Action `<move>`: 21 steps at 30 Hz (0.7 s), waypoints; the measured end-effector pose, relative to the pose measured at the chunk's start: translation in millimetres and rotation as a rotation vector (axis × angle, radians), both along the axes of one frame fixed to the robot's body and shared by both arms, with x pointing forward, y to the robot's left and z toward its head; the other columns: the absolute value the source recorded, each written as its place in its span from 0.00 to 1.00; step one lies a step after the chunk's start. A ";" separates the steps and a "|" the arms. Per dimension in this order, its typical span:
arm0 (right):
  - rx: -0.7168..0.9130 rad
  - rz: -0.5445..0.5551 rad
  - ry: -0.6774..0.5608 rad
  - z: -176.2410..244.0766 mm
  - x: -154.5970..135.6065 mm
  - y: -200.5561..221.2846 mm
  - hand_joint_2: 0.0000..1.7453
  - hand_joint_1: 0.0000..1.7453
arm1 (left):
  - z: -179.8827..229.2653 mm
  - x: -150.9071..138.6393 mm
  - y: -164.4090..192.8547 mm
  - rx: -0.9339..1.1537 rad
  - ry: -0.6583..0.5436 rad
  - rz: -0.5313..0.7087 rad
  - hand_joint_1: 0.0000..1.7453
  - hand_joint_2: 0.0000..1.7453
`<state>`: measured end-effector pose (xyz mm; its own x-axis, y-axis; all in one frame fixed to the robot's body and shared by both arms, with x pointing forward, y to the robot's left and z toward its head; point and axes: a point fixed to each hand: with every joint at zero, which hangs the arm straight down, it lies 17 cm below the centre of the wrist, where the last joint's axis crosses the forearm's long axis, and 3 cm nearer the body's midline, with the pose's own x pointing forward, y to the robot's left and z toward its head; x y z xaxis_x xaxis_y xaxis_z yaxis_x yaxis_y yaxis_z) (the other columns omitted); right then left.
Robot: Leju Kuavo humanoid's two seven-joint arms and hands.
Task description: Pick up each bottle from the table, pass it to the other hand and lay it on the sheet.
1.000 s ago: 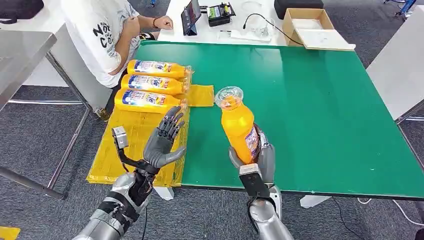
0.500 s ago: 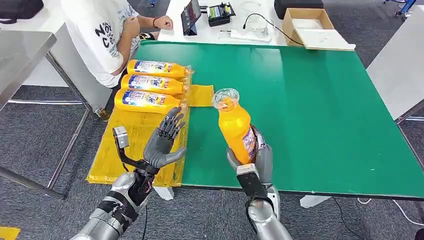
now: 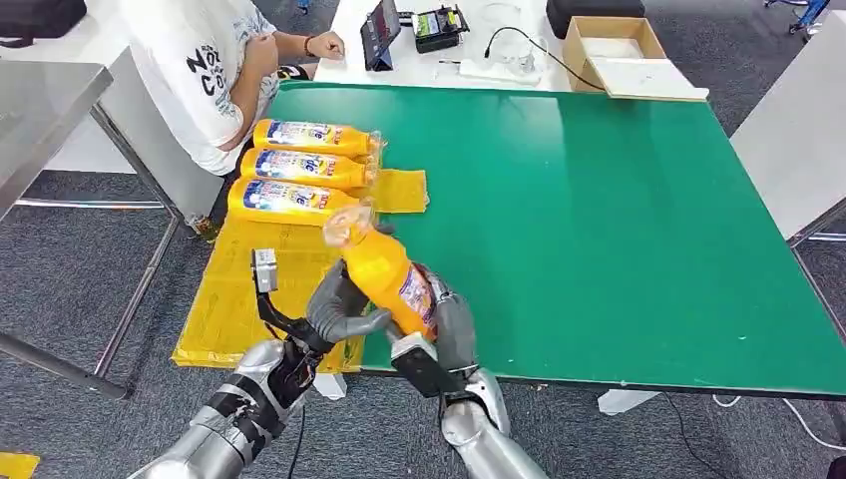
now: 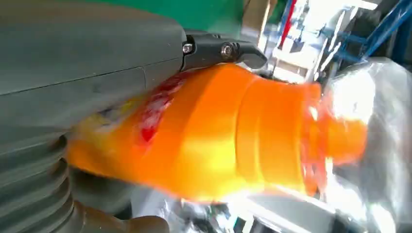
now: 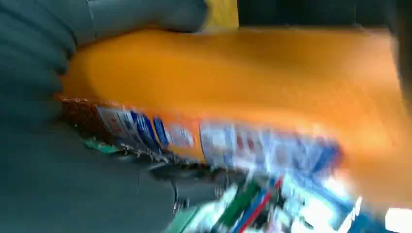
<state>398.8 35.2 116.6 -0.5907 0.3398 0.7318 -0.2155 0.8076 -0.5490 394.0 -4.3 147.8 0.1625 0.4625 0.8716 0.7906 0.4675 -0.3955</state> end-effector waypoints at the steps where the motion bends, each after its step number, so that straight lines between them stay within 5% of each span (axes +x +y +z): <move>1: -0.012 0.013 0.013 -5.2 -4.5 7.9 1.00 1.00 | -1.9 -1.2 -0.9 -0.003 0.007 -0.008 0.00 1.00; 19: -0.109 0.072 0.100 -40.4 -11.7 29.9 1.00 1.00 | -35.2 1.1 3.8 0.055 0.071 -0.013 0.00 1.00; 21: -0.110 0.071 0.101 -40.3 -10.6 29.9 1.00 1.00 | -36.1 2.0 3.4 0.069 0.064 -0.013 0.22 1.00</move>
